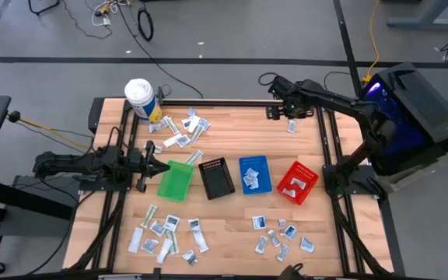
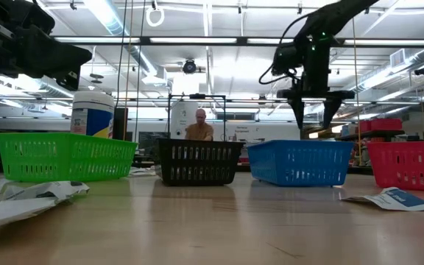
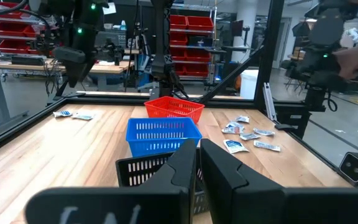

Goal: Pick & Place First Aid Supplies
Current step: Put the ointment pack into the red basket

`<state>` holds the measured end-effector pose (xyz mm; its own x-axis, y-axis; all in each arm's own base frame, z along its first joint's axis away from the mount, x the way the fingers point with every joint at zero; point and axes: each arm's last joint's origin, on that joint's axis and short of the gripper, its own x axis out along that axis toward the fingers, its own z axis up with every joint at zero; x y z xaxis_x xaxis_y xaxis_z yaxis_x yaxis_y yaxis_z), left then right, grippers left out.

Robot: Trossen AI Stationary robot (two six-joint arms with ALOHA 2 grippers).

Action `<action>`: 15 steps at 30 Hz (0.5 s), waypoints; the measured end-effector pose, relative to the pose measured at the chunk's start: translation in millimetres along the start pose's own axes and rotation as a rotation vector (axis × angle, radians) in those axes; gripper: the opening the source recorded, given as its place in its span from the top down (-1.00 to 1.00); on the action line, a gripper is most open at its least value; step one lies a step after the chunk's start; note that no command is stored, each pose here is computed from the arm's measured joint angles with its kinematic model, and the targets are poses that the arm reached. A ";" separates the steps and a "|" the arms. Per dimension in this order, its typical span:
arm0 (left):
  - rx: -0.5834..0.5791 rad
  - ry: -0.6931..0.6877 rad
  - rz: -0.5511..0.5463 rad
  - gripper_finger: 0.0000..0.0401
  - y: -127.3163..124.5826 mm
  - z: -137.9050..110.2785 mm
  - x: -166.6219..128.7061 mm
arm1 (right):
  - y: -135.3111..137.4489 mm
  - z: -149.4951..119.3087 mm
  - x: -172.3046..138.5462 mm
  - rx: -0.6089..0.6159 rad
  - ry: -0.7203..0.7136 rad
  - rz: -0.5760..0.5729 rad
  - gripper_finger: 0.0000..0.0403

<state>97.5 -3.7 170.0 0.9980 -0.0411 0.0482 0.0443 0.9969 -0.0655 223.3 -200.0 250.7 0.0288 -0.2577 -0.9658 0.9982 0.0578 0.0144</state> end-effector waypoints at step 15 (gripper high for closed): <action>0.000 0.000 0.000 0.84 0.0 0.0 0.0 | -26.6 8.0 43.3 0.180 -0.002 -0.049 -0.58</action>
<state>97.5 -3.7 170.0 0.9980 -0.0411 0.0484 0.0442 0.9969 -0.0655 198.5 -220.4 210.6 -0.0203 -0.2582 -0.9659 0.9916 -0.1286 0.0135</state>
